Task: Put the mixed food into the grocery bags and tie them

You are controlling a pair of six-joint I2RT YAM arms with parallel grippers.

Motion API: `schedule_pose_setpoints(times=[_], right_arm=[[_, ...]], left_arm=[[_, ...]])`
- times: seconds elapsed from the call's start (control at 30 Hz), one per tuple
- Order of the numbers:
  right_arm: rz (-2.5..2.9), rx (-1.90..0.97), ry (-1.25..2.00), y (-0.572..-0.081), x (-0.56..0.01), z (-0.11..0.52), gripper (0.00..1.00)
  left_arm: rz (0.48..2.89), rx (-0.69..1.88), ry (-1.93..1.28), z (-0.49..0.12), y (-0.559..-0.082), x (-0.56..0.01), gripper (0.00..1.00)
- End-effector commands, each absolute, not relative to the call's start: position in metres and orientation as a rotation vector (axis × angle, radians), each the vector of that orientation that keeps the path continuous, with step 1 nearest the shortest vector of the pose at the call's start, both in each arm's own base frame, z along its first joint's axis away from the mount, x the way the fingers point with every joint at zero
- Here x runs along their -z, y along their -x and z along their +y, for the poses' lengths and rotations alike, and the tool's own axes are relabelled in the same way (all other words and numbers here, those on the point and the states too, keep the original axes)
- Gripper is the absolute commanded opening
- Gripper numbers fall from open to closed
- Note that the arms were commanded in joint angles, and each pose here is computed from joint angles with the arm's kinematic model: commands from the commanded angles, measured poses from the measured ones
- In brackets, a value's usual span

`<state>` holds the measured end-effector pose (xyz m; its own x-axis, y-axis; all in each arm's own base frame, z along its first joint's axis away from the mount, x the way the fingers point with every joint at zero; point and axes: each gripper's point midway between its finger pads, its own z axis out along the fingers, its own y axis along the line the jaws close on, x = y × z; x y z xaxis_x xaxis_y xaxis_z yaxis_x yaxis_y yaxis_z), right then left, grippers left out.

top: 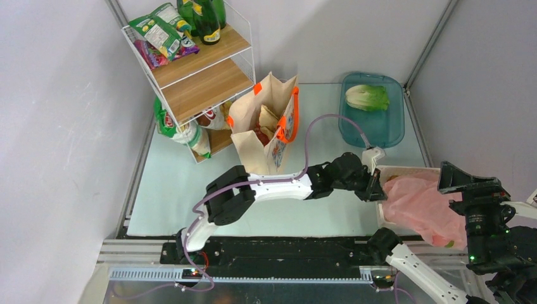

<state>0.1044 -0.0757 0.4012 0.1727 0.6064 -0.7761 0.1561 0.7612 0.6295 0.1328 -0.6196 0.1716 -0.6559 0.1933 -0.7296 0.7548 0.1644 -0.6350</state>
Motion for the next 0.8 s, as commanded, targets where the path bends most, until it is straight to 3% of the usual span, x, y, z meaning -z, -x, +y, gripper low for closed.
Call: schedule_pose_setpoints(times=[0.0, 0.03, 0.07, 0.1, 0.13, 0.17, 0.37, 0.47, 0.67, 0.73, 0.77], right_arm=[[1.380, -0.343, -0.720, -0.104, -0.398, -0.083, 0.97], [1.382, -0.343, -0.724, -0.105, -0.398, -0.083, 0.97], [1.382, -0.346, -0.723, -0.105, -0.398, -0.083, 0.97], [1.383, -0.348, -0.724, -0.105, -0.397, -0.083, 0.98], [1.382, -0.354, -0.723, -0.106, -0.398, -0.082, 0.98], [1.385, -0.360, -0.718, -0.106, -0.398, -0.081, 0.97], [1.383, -0.379, -0.711, -0.107, -0.399, -0.081, 0.97], [1.381, -0.397, -0.720, -0.106, -0.397, -0.084, 0.97], [1.379, -0.431, -0.739, -0.106, -0.394, -0.088, 0.97], [1.379, -0.438, -0.740, -0.106, -0.394, -0.087, 0.97], [1.380, -0.440, -0.740, -0.106, -0.393, -0.087, 0.97]], left_arm=[[1.819, 1.479, -0.840, -0.610, -0.140, -0.225, 0.36], [1.826, 1.478, -0.843, -0.612, -0.138, -0.221, 0.59], [1.828, 1.480, -0.847, -0.614, -0.137, -0.219, 0.68], [1.834, 1.485, -0.863, -0.618, -0.133, -0.215, 0.88], [1.834, 1.491, -0.880, -0.621, -0.129, -0.213, 0.97], [1.830, 1.501, -0.892, -0.627, -0.126, -0.211, 0.98], [1.869, 1.509, -0.940, -0.654, -0.114, -0.191, 0.99], [1.872, 1.499, -0.956, -0.656, -0.115, -0.186, 0.87], [1.921, 1.477, -0.996, -0.660, -0.114, -0.171, 0.86], [1.977, 1.460, -1.016, -0.661, -0.116, -0.160, 0.78], [1.997, 1.458, -1.024, -0.660, -0.116, -0.157, 0.66]])
